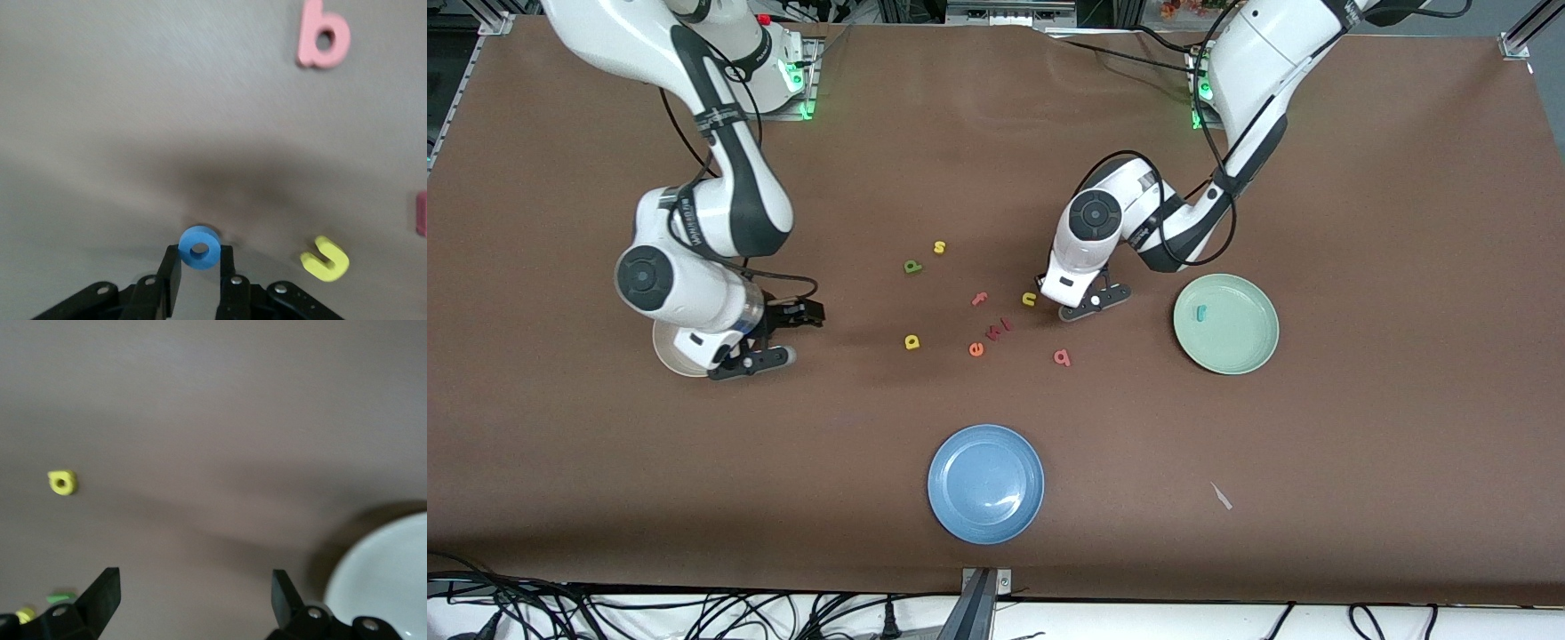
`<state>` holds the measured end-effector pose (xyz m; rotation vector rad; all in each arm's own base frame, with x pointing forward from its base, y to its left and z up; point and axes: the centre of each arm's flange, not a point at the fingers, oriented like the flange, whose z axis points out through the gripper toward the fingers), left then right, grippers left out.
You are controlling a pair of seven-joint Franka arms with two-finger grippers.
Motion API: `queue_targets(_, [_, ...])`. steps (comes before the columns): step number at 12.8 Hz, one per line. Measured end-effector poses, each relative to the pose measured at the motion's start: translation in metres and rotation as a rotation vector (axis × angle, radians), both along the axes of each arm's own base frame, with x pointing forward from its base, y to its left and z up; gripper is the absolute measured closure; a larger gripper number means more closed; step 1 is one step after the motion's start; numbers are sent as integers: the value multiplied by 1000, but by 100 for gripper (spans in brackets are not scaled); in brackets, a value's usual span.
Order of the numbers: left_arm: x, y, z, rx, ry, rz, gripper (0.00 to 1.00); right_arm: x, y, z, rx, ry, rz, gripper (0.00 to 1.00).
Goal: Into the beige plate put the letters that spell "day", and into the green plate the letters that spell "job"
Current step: 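Grasp the blue o with the left gripper while the right gripper reaches yellow letter, then release the o onto the green plate while the right gripper grasps yellow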
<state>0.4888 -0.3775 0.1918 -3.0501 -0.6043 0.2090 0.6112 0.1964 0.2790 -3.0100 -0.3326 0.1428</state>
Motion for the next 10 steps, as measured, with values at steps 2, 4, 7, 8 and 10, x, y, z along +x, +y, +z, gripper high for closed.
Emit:
queue_targets(2, [12, 20, 16, 27, 5, -55, 75, -4, 43, -13, -7, -24, -3, 0])
queue_targets(4, [26, 45, 29, 42, 18, -128, 75, -5, 74, -22, -12, -36, -10, 0])
queue_targets(7, [43, 89, 46, 68, 65, -258, 75, 3, 103, -32, -12, -53, 10, 0])
queue_targets(8, [49, 105, 54, 69, 75, -302, 75, 7, 113, -35, -11, -61, 22, 0])
queue_targets(10, [63, 139, 67, 65, 83, -373, 75, 7, 132, -48, -15, -63, 50, 0])
